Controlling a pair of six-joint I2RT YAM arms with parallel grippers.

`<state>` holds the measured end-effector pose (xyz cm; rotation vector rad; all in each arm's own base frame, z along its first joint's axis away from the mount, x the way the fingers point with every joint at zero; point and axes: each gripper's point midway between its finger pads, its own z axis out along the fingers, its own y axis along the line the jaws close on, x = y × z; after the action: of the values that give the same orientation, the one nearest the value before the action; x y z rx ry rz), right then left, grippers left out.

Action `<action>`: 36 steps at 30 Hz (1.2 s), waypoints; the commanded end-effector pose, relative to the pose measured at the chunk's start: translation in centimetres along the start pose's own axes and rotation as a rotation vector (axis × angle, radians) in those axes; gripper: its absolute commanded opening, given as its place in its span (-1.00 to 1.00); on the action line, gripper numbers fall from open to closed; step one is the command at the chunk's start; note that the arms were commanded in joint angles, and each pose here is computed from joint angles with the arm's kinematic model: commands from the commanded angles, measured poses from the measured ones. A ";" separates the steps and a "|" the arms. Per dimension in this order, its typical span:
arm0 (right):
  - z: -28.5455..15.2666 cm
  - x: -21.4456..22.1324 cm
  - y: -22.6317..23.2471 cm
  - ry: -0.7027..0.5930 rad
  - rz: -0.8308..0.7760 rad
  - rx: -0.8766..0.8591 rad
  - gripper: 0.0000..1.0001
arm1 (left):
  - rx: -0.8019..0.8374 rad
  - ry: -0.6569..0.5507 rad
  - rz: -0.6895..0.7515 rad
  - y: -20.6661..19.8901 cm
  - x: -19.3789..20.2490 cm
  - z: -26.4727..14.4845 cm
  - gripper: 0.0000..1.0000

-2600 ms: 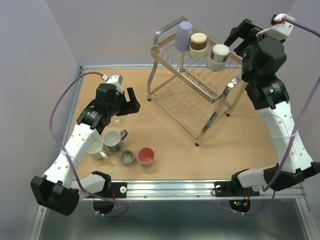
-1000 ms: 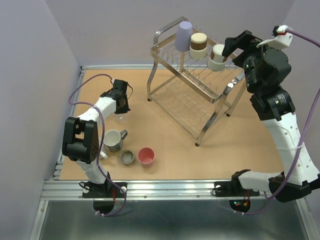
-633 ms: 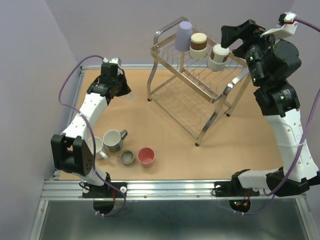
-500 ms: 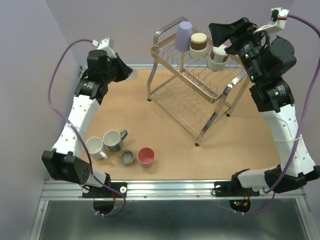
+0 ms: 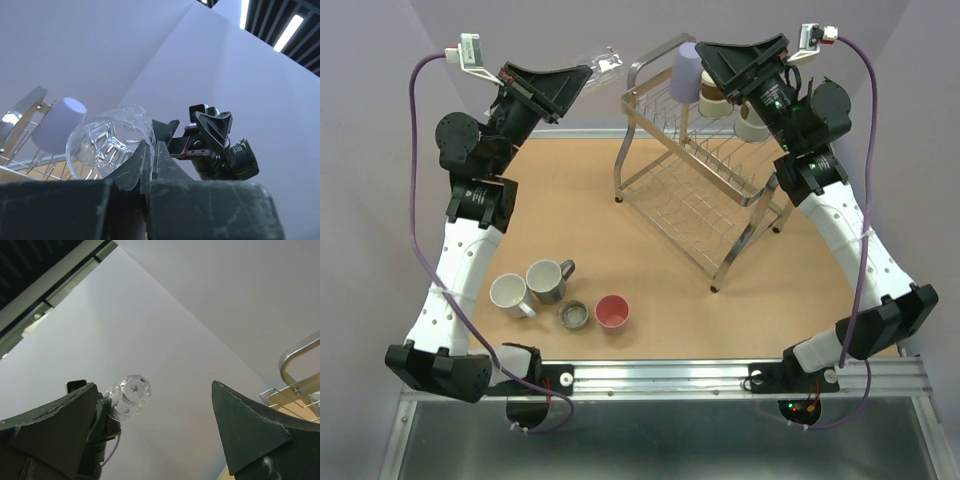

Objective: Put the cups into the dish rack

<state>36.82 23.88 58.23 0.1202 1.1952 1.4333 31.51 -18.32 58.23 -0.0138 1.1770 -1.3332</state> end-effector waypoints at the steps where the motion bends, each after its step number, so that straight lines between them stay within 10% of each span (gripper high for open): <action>1: 0.5 -0.4 5.5 -0.014 0.028 -0.183 1.00 | 0.180 -0.054 -0.036 -4.0 -1.3 0.4 -1.00; 29: 6.9 5.8 7.1 0.031 0.087 -0.241 0.99 | 0.291 -0.095 -0.170 -6.6 0.1 1.0 -1.00; 36: 7.4 5.2 8.0 0.005 0.115 -0.265 0.55 | 0.292 -0.114 -0.198 -6.6 0.5 0.6 -1.00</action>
<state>36.91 35.17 60.51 0.0125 1.1323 1.6354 30.64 -22.59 59.03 -0.0405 1.0543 -1.6243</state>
